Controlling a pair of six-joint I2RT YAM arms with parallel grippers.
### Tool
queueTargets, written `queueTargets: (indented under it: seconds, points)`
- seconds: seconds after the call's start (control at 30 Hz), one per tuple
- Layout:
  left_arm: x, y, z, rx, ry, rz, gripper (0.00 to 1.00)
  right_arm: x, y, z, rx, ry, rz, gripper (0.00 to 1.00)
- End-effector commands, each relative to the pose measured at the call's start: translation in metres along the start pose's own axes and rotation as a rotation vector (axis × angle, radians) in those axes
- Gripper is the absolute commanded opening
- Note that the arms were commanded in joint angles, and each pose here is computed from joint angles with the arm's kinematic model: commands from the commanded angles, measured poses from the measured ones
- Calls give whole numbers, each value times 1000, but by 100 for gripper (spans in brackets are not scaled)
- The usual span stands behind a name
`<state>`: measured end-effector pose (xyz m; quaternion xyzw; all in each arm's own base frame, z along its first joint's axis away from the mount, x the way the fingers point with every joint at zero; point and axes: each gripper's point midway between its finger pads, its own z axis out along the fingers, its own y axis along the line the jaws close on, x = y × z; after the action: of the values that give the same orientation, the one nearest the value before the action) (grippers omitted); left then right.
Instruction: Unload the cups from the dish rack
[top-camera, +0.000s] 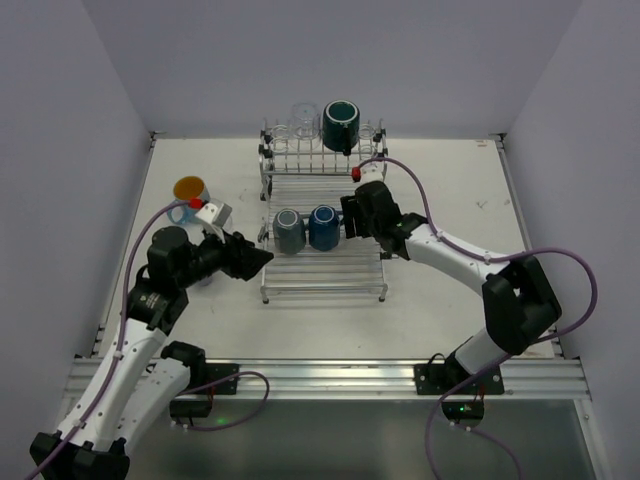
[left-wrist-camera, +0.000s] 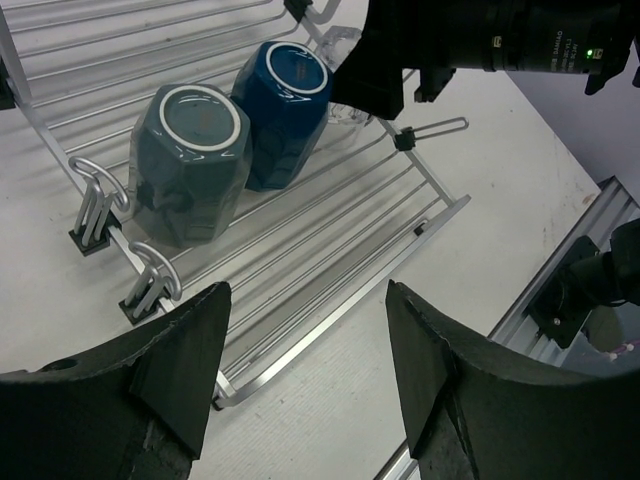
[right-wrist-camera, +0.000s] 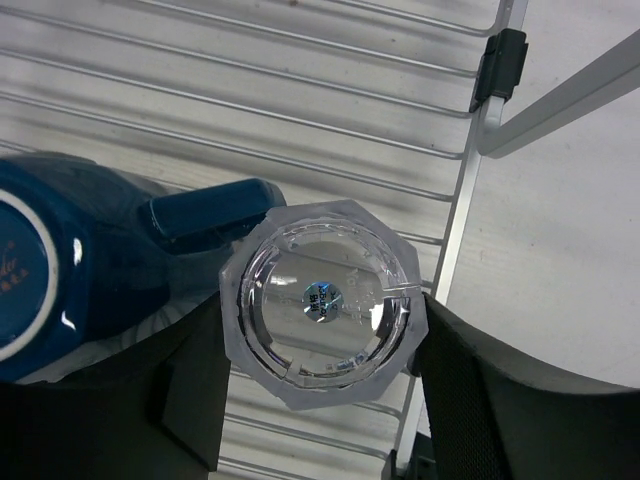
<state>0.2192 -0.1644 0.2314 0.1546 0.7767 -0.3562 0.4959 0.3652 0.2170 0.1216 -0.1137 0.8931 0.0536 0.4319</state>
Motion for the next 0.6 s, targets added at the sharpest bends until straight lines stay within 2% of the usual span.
queueTargets:
  seconds: [0.0,0.07,0.17,0.33,0.43,0.5,0.57]
  points:
    - [-7,-5,5,35,-27,30,68,-35,-2,-5,11,-129,50,58]
    - [-4,-10,6,70,-15,17,70,-48,1,-18,-20,-192,85,42]
    - [1,-17,9,122,10,-17,70,-52,-3,-41,-52,-249,127,32]
    - [-3,-37,10,238,5,-89,72,-50,-4,-75,-114,-314,182,28]
    - [-4,-54,11,335,23,-181,73,-51,-5,-106,-176,-371,257,22]
    - [-10,-63,14,395,1,-196,73,-45,4,-120,-261,-376,335,20]
    - [-13,-77,17,448,-7,-253,73,-59,15,-152,-390,-446,435,20]
